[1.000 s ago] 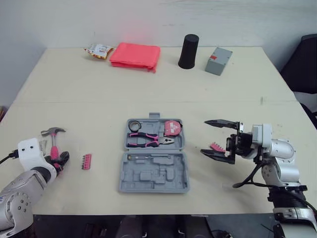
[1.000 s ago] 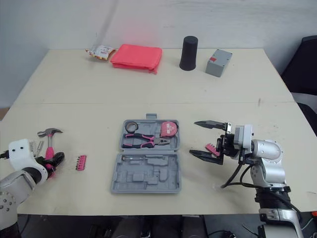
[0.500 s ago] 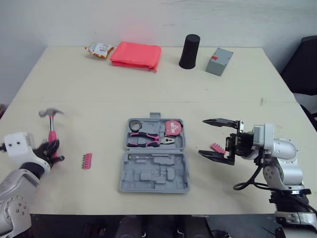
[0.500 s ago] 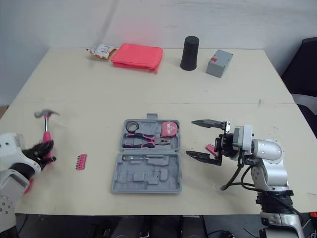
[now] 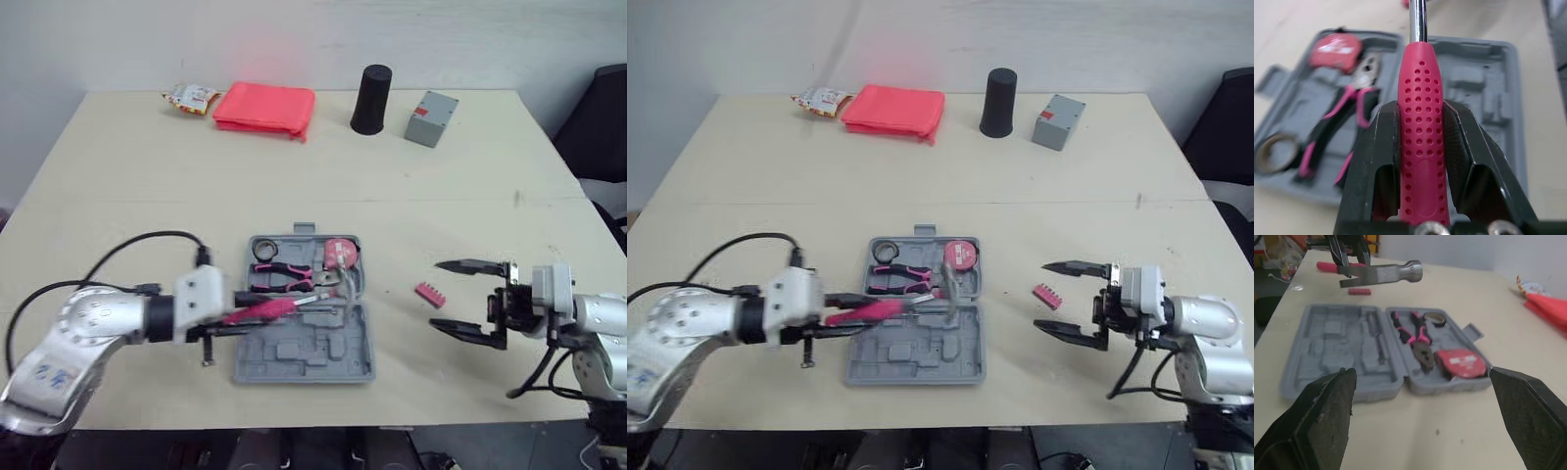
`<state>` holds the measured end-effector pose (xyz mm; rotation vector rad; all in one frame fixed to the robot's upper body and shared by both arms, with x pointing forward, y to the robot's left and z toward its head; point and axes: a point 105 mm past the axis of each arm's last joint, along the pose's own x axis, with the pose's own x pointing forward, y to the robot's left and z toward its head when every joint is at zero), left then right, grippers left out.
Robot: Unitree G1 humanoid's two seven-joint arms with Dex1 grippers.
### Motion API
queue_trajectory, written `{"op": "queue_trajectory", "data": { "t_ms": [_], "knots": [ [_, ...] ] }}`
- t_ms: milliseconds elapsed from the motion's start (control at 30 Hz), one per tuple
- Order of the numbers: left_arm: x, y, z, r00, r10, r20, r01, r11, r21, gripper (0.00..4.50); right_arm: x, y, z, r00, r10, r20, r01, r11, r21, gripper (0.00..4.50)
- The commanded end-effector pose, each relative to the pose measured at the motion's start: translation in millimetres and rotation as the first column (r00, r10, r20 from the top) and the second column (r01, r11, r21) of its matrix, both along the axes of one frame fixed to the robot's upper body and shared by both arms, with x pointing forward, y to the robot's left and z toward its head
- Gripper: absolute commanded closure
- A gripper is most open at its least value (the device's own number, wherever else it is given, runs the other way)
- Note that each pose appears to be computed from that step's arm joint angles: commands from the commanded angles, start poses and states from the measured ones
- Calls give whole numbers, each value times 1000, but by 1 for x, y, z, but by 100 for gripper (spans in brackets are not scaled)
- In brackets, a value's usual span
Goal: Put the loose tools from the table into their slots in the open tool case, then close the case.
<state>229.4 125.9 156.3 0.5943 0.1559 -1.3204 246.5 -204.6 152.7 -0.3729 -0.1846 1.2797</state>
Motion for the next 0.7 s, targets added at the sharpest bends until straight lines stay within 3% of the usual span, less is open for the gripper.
{"op": "queue_trajectory", "data": {
  "t_ms": [33, 133, 233, 700],
  "knots": [
    [-1, -12, -10, 996, -68, -57, 72, 995, 75, 394, -9, -5, 2, 1000, 2, 5, -2, 1000, -10, 0],
    [10, -19, -19, 992, -50, -119, 66, 988, 137, 394, -14, -12, -6, 999, -38, -28, 38, 999, 8, 0],
    [20, -16, -24, 995, -23, -101, 44, 976, 212, 394, -21, -18, -14, 998, -47, -38, 47, 999, 5, 0],
    [34, -22, -38, 989, -9, -149, 51, 958, 283, 394, -32, -29, -27, 996, -79, -53, 79, 997, 10, 0]
  ]
}}
